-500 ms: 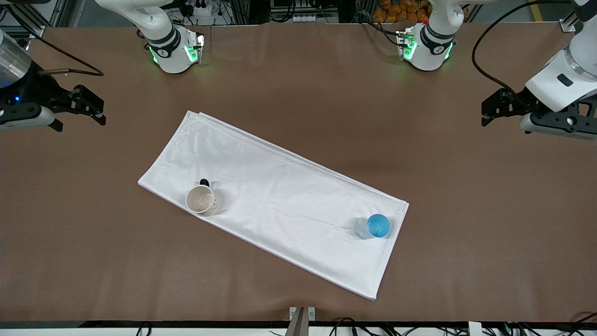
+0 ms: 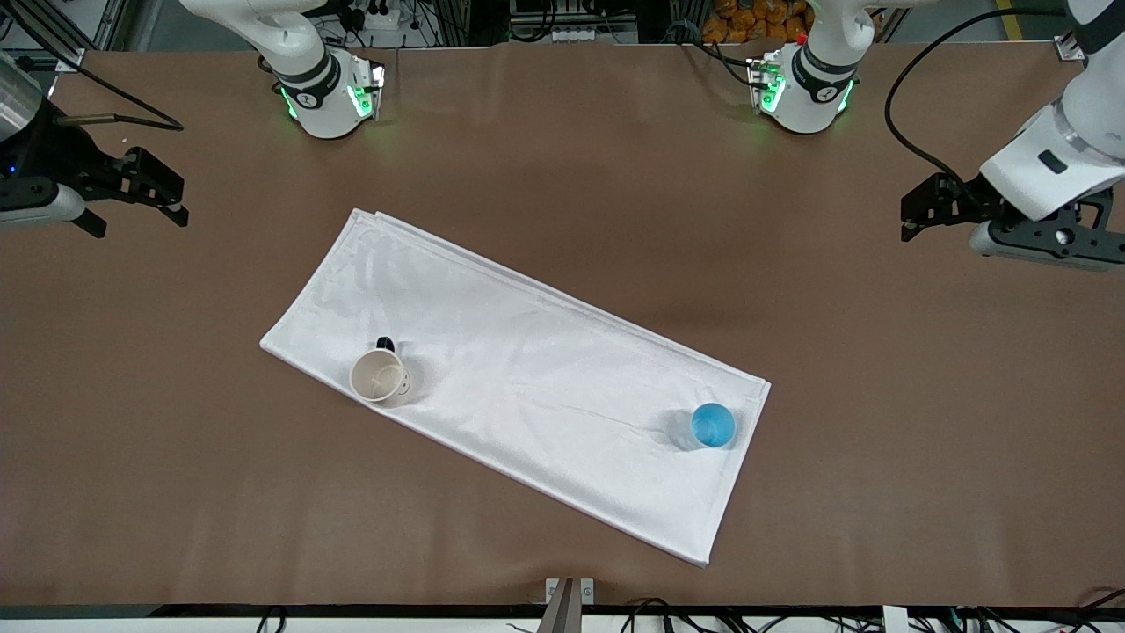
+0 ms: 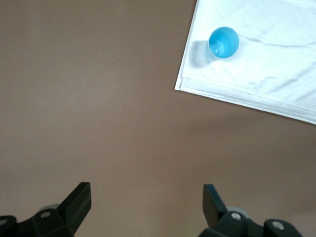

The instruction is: Place blue cup into white mug on table

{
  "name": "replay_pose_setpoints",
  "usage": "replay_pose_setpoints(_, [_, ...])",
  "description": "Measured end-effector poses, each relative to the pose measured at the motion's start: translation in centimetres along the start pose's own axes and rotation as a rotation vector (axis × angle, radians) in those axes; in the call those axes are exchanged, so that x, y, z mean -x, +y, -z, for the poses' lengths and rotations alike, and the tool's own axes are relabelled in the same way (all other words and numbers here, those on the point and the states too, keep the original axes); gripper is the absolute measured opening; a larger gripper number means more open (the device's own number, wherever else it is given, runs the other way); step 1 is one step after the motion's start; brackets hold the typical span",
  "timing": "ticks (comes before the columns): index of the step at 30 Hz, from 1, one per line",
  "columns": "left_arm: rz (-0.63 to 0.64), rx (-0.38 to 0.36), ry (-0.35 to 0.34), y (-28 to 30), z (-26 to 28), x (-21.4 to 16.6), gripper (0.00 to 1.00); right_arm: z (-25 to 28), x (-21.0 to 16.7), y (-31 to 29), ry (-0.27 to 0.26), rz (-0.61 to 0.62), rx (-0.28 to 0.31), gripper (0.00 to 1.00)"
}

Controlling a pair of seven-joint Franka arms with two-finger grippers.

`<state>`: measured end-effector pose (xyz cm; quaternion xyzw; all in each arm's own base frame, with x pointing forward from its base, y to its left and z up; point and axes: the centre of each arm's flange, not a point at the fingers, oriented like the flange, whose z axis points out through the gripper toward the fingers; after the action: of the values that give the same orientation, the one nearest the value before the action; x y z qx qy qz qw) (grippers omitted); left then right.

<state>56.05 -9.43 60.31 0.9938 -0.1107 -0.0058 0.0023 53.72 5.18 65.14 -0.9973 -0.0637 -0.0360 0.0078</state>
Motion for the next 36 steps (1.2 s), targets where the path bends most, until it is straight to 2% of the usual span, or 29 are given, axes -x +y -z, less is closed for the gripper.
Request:
replay_pose_setpoints(10, [-0.008,-0.002,-0.051,0.0,-3.0,-1.6,1.0,-0.4,0.0,0.1,-0.009,-0.015,0.0,1.0])
replay_pose_setpoints(16, [0.012,0.054,-0.063,-0.4,-3.9,-2.0,1.0,-0.6,0.1,0.1,-0.013,-0.032,0.0,1.0])
replay_pose_setpoints(22, [0.015,0.056,-0.09,-0.7,-5.9,-2.8,1.0,-0.7,0.1,0.0,-0.015,-0.043,0.0,1.0])
replay_pose_setpoints(30, [0.025,0.053,-0.061,0.0,-9.3,-5.3,1.0,-1.4,0.1,-0.9,-0.03,-0.03,-0.002,1.0])
replay_pose_setpoints(36, [0.082,0.057,-0.024,2.0,-13.1,-8.0,1.0,-3.1,0.2,-4.4,-0.053,-0.036,-0.002,1.0])
